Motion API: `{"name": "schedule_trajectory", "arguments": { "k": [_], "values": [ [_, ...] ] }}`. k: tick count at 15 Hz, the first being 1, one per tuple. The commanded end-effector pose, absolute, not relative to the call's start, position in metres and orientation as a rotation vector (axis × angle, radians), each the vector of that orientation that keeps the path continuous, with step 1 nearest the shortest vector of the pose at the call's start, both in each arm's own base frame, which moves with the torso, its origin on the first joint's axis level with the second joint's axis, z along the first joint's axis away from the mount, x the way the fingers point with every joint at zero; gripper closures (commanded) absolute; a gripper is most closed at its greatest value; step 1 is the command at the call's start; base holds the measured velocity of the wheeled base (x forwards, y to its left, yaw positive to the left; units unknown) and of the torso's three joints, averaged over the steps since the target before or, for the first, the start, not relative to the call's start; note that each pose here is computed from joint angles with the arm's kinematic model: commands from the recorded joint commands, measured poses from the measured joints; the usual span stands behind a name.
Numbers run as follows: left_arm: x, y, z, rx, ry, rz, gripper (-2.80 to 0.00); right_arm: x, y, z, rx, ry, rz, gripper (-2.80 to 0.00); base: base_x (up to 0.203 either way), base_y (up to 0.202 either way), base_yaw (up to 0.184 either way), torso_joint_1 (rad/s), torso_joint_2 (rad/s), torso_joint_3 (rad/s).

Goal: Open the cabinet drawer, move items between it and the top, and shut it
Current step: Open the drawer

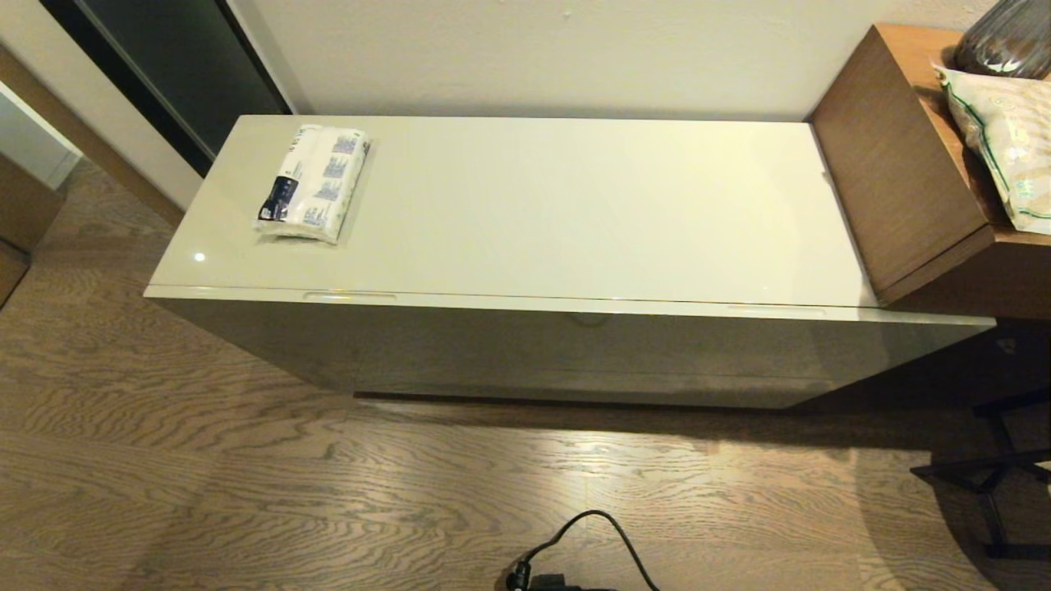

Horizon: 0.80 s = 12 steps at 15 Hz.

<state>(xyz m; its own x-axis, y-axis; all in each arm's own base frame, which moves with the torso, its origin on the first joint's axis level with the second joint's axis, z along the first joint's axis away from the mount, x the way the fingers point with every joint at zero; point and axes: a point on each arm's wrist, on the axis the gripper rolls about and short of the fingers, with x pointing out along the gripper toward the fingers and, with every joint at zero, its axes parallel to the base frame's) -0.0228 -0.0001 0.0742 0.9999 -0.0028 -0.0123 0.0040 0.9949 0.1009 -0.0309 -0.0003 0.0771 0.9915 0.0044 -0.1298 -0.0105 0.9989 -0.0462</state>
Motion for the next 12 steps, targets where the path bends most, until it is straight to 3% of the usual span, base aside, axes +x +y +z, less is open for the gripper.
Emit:
{"name": "schedule_trajectory", "arguments": {
  "k": [1,12],
  "values": [
    [-0.0227,-0.0001,0.0743,0.1,0.014,-0.004,0.0,-0.0309,-0.0002,0.0771,-0.046,0.13,0.012,0.0,0.0,0.0,0.0,0.0,0.0,0.0],
    [-0.0228,-0.0001,0.075,0.115,0.009,-0.005,0.0,-0.0311,-0.0002,0.0774,-0.045,0.13,0.012,0.0,0.0,0.0,0.0,0.0,0.0,0.0]
  ]
}}
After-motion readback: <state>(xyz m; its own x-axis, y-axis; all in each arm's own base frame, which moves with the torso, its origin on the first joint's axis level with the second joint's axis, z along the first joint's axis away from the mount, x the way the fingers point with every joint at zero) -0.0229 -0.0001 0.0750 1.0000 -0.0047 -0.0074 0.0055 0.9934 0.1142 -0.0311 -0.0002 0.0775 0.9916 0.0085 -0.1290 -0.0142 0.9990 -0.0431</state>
